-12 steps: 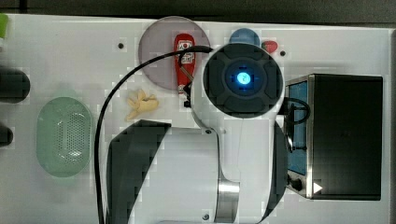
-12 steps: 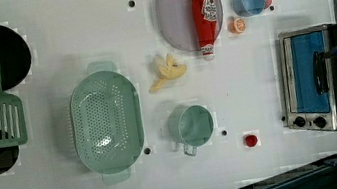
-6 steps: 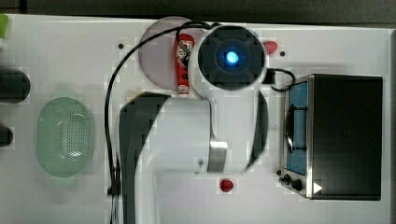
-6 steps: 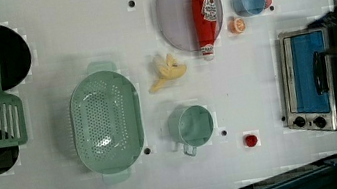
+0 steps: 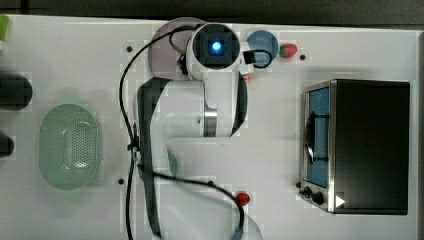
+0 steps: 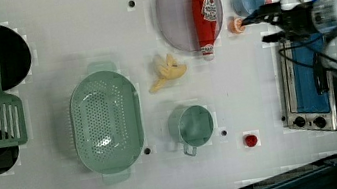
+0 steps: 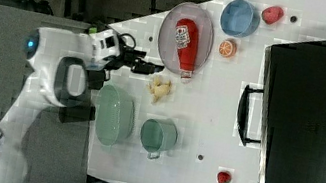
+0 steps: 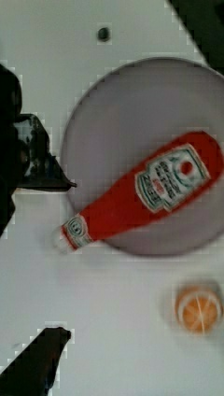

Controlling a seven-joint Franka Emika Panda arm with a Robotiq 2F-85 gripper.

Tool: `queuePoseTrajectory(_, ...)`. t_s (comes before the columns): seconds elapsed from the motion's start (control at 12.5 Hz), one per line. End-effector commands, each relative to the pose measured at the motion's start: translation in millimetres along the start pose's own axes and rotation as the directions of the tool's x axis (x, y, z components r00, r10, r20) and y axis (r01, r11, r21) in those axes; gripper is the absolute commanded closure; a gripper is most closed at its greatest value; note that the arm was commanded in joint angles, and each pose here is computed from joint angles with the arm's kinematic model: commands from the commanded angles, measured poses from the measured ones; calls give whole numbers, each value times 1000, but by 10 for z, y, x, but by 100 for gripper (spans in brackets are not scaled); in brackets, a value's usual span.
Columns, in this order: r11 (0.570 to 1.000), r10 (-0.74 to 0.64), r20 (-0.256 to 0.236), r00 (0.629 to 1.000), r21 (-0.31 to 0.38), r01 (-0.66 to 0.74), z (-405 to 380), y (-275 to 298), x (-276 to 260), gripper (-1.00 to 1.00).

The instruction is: Pick ketchup from plate and place it on table.

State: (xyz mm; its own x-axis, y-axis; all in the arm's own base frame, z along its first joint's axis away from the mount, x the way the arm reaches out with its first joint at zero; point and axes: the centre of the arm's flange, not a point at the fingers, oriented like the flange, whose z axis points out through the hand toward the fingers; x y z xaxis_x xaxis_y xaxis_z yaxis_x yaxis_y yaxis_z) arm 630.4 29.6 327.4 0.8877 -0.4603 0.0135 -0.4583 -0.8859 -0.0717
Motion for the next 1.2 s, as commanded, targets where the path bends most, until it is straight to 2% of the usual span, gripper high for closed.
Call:
queuePoseTrajectory(0.08, 963, -265, -86, 960, 27, 268, 137, -141, 116, -100)
queuePoseTrajectory(0.24, 940, -336, -88, 938, 24, 339, 462, -198, 214, -100)
queuePoseTrajectory(0.56, 938, -344, -55, 937, 25, 346, 953, -287, 383, -100)
queuePoseTrajectory(0.8, 918, -395, -32, 918, -26, 395, 1260, -257, 395, -100)
queuePoseTrajectory(0.88, 912, -410, -34, 911, -41, 409, 1324, -240, 399, -100)
queuePoseTrajectory(1.2, 910, -415, -78, 907, -27, 414, 1500, -277, 399, -100)
